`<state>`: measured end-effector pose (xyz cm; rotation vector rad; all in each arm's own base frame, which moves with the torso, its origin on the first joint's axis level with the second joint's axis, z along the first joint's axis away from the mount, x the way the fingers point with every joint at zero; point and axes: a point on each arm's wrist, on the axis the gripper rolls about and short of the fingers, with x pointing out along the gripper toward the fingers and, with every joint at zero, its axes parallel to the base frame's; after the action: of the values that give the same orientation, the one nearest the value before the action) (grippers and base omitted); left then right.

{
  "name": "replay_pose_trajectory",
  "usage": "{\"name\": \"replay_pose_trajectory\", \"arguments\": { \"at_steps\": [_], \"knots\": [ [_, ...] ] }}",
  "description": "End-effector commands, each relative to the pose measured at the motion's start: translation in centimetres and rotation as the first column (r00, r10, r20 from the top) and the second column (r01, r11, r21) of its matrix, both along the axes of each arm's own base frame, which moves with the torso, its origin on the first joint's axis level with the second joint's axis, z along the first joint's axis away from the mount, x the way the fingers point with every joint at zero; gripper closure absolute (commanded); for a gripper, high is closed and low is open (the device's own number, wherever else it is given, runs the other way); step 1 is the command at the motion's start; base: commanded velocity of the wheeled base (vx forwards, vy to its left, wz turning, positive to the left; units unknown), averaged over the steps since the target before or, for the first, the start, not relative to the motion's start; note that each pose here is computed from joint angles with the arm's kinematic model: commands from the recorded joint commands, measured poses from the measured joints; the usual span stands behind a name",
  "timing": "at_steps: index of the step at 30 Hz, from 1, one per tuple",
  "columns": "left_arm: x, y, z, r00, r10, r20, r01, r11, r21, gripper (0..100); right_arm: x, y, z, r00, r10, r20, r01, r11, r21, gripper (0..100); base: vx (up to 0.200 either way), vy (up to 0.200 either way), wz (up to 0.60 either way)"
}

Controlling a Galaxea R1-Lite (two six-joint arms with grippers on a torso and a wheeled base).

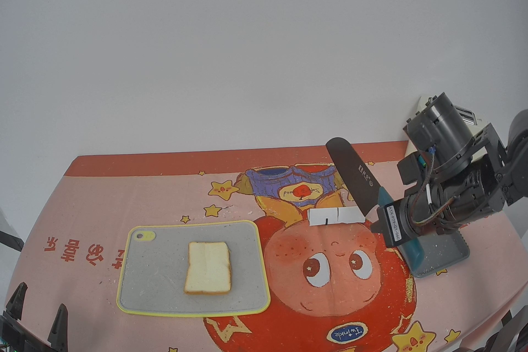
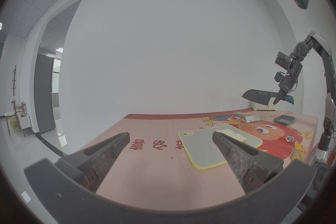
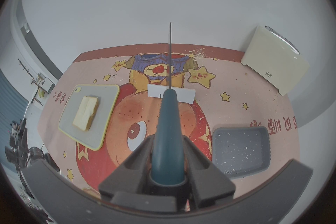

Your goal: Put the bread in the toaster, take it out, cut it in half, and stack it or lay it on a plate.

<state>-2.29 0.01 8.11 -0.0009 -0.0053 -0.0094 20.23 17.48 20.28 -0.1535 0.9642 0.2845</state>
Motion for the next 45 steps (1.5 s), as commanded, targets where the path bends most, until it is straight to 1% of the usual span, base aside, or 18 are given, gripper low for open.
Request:
{"name": "replay_pose_trajectory", "arguments": {
  "at_steps": [1, 3, 4, 5, 7, 8, 11, 12, 13, 14, 15, 20, 24, 25, 29, 37, 39, 45],
  "knots": [
    [0.1, 0.0, -0.5, 1.000, 0.000, -0.015, 0.000, 1.000, 0.001, 0, -1.4, 0.4, 0.4, 0.998, 0.055, -0.010, -0.055, 0.998, -0.016, 100, 0.000, 0.000, 0.00],
    [0.1, 0.0, -0.5, 1.000, 0.000, -0.013, 0.000, 1.000, -0.001, 0, -1.8, 1.0, -0.1, 0.995, 0.090, -0.031, -0.091, 0.995, -0.039, 100, 0.000, 0.000, 0.00],
    [0.1, 0.0, -0.5, 1.000, 0.000, -0.013, 0.000, 1.000, -0.001, 0, -1.8, 1.0, -0.1, 0.995, 0.090, -0.031, -0.091, 0.995, -0.039, 100, 0.000, 0.000, 0.00],
    [0.1, 0.0, -0.5, 1.000, 0.000, -0.015, 0.000, 1.000, 0.001, 0, -2.3, 2.3, -0.9, 0.989, 0.136, -0.057, -0.139, 0.988, -0.063, 100, 0.000, 0.000, 0.00],
    [0.1, 0.0, -0.5, 1.000, 0.002, -0.013, -0.002, 1.000, 0.001, 0, -2.8, 3.7, -1.6, 0.981, 0.180, -0.076, -0.186, 0.979, -0.078, 100, 0.000, 0.000, 0.00],
    [0.1, 0.0, -0.5, 1.000, 0.002, -0.013, -0.002, 1.000, 0.004, 0, -2.9, 3.9, -1.8, 0.979, 0.187, -0.080, -0.194, 0.978, -0.082, 100, 0.000, 0.000, 0.00],
    [0.1, 0.0, -0.5, 1.000, 0.000, -0.015, 0.000, 1.000, 0.001, 0, -3.7, 6.1, -3.1, 0.965, 0.241, -0.108, -0.252, 0.962, -0.105, 100, 0.000, 0.000, 0.00],
    [0.1, 0.0, -0.5, 1.000, 0.000, -0.015, 0.000, 1.000, 0.001, 0, -3.8, 6.3, -3.1, 0.963, 0.247, -0.108, -0.258, 0.960, -0.105, 100, 0.000, 0.000, 0.00],
    [0.1, 0.0, -0.5, 1.000, 0.000, -0.015, 0.000, 1.000, 0.001, 0, -4.0, 7.0, -3.5, 0.957, 0.267, -0.114, -0.279, 0.954, -0.111, 100, 0.000, 0.000, 0.00],
    [0.1, 0.0, -0.5, 1.000, 0.000, -0.015, 0.000, 1.000, 0.001, 0, -4.0, 7.1, -3.5, 0.956, 0.268, -0.116, -0.281, 0.953, -0.112, 100, 0.000, 0.000, 0.00],
    [0.1, 0.0, -0.5, 1.000, 0.000, -0.015, 0.000, 1.000, 0.001, 0, -4.2, 7.9, -3.5, 0.951, 0.289, -0.110, -0.301, 0.947, -0.111, 100, 0.000, 0.000, 0.00],
    [0.1, 0.0, -0.5, 1.000, -0.001, -0.015, 0.001, 1.000, 0.001, 0, -4.4, 9.8, -2.3, 0.941, 0.332, -0.067, -0.337, 0.939, -0.076, 100, 0.000, 0.000, 0.00],
    [0.1, 0.0, -0.5, 1.000, 0.000, -0.014, 0.000, 1.000, 0.002, 0, -4.7, 11.2, -2.8, 0.925, 0.373, -0.069, -0.378, 0.921, -0.089, 100, 0.000, 0.000, 0.00],
    [0.1, 0.0, -0.5, 1.000, 0.000, -0.015, 0.000, 1.000, 0.001, 0, -4.7, 11.3, -2.9, 0.920, 0.385, -0.070, -0.391, 0.915, -0.097, 100, 0.000, 0.000, 0.00],
    [0.1, 0.0, -0.5, 1.000, 0.000, -0.015, 0.000, 1.000, 0.001, 0, -4.7, 11.1, -2.9, 0.917, 0.395, -0.064, -0.399, 0.911, -0.105, 100, 0.000, 0.000, 0.00],
    [0.1, 0.0, -0.5, 1.000, -0.003, -0.014, 0.003, 1.000, 0.009, 0, -5.4, 9.9, -3.1, 0.917, 0.390, -0.081, -0.398, 0.909, -0.122, 100, 0.000, 0.000, 0.00],
    [0.1, 0.0, -0.5, 1.000, -0.003, -0.011, 0.003, 1.000, 0.010, 0, -5.5, 9.6, -2.9, 0.919, 0.386, -0.074, -0.393, 0.912, -0.117, 100, 0.000, 0.000, 0.00],
    [0.1, 0.0, -0.5, 1.000, -0.001, -0.011, 0.001, 1.000, 0.002, 0, -5.5, 9.7, -2.9, 0.920, 0.385, -0.072, -0.391, 0.913, -0.115, 100, 0.000, 0.000, 0.00]
  ]
}}
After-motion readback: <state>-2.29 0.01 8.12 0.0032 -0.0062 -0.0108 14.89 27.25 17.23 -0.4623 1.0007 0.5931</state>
